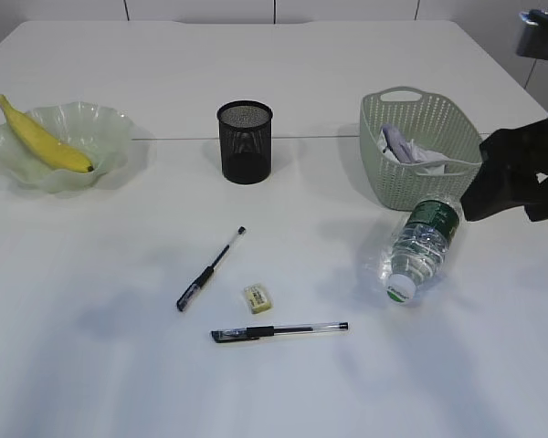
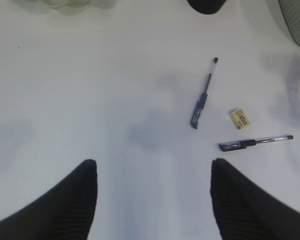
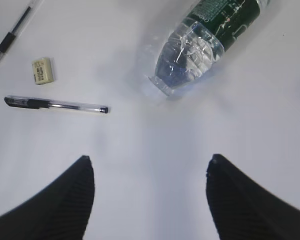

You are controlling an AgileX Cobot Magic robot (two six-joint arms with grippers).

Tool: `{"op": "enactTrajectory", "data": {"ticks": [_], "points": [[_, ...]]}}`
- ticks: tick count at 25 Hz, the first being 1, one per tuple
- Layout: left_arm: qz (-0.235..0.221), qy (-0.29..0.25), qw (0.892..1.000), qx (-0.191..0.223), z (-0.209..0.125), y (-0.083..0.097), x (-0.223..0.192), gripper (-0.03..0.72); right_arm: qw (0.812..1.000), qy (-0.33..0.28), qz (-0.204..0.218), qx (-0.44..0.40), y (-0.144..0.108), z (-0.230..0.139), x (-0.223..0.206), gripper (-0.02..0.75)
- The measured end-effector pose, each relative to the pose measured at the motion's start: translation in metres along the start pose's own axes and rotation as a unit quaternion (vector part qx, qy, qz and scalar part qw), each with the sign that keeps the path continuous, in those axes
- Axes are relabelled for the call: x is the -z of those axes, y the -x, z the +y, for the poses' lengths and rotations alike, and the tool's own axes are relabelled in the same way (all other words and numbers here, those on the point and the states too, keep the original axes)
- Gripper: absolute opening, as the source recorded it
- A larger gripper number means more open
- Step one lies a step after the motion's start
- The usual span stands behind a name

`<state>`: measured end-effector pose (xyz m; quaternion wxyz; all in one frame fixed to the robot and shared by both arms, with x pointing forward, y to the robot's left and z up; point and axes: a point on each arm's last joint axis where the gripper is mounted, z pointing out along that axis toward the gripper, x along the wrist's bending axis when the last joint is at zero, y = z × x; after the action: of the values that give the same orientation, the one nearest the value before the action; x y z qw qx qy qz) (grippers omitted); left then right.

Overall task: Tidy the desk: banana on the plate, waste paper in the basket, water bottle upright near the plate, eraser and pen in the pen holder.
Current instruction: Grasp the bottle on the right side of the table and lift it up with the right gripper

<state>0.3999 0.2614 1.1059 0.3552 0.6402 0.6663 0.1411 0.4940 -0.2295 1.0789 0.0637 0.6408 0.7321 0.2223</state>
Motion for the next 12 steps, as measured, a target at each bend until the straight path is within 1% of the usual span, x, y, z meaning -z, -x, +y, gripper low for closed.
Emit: {"op": "enactTrajectory", "data": {"ticks": [5, 9, 12], "points": [[0.0, -0.001, 1.0, 0.0, -0.0002, 0.0, 0.0, 0.506, 1.0, 0.008, 0.005, -0.028, -0.0009, 0.0007, 0.0006, 0.518], [-0.001, -0.002, 1.0, 0.001, -0.0003, 0.0003, 0.0, 0.506, 0.998, 0.029, 0.008, -0.061, -0.0021, 0.0044, 0.0006, 0.518], [-0.003, -0.003, 1.0, 0.003, -0.0005, 0.0006, 0.0, 0.506, 0.996, 0.038, 0.007, -0.075, -0.009, 0.0073, -0.0057, 0.5]]}}
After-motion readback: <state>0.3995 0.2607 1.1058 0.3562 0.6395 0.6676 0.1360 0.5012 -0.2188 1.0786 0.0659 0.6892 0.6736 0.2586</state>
